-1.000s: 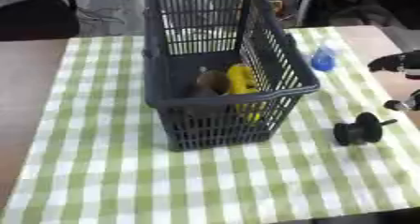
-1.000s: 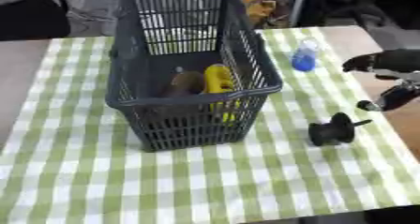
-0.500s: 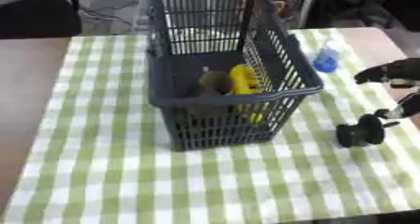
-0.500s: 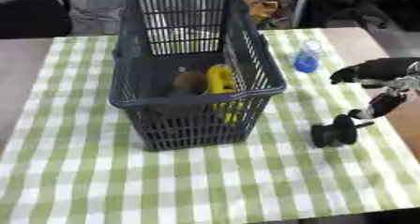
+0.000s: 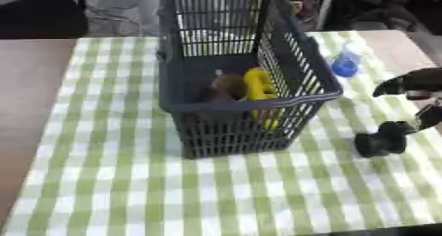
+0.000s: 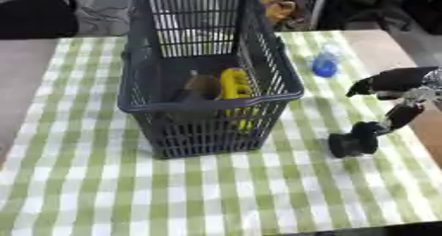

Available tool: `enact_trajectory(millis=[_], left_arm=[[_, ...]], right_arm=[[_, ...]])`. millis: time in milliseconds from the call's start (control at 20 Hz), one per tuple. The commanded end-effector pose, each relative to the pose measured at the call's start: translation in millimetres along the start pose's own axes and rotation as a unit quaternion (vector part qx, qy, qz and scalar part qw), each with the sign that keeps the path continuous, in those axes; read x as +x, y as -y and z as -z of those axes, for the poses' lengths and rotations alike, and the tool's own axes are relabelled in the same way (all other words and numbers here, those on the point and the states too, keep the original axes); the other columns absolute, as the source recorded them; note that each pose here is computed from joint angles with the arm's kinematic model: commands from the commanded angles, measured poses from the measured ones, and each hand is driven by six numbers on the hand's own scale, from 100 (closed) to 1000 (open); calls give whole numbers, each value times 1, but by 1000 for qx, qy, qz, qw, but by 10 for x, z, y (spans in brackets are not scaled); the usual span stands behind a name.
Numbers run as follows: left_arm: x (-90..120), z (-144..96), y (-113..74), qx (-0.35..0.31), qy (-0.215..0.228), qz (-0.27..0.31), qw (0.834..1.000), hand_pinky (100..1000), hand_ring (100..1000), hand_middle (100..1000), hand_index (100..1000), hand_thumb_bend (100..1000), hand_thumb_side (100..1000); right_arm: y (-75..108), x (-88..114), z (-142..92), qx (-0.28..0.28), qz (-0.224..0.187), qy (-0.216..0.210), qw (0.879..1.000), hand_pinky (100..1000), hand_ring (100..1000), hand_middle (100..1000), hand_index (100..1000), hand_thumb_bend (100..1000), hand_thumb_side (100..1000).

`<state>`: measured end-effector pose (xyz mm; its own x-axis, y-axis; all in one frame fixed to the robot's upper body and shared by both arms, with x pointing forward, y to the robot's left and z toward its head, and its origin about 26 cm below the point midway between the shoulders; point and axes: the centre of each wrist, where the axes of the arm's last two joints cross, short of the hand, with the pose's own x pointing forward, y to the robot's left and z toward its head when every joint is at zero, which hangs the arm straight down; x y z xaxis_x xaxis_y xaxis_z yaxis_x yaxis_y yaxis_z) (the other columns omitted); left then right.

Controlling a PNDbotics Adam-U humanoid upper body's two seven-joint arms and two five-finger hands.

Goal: Pick up objects on the table and place them in the box.

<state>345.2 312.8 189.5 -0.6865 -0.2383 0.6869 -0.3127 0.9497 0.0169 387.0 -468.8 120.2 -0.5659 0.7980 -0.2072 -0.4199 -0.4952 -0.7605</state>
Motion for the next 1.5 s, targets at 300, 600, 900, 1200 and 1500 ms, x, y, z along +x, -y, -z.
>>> enact_trajectory(millis=[300,600,900,1200,1500], left_arm=[[84,80,-44,-4,20,8,1000,490,632,617,762,695,644],[84,78,-47,-3,20,8,1000,490,632,617,762,696,644],[85,79,-52,-2,21,9,1000,491,633,618,763,696,644],[80,75,-58,-1,20,10,1000,491,633,618,762,696,644],[64,55,-77,3,17,12,1000,490,634,617,762,693,645]], right_arm=[[-56,-45,-50,14,-2,-4,1000,846,889,891,987,380,348],[-99,-10,-5,20,0,3,1000,840,884,884,982,379,353],[-107,-9,-7,23,-1,5,1000,842,885,884,982,382,355],[-78,-11,-27,10,-1,1,1000,841,884,882,981,376,350],[103,-24,-200,-95,11,-32,995,819,861,854,970,380,304]])
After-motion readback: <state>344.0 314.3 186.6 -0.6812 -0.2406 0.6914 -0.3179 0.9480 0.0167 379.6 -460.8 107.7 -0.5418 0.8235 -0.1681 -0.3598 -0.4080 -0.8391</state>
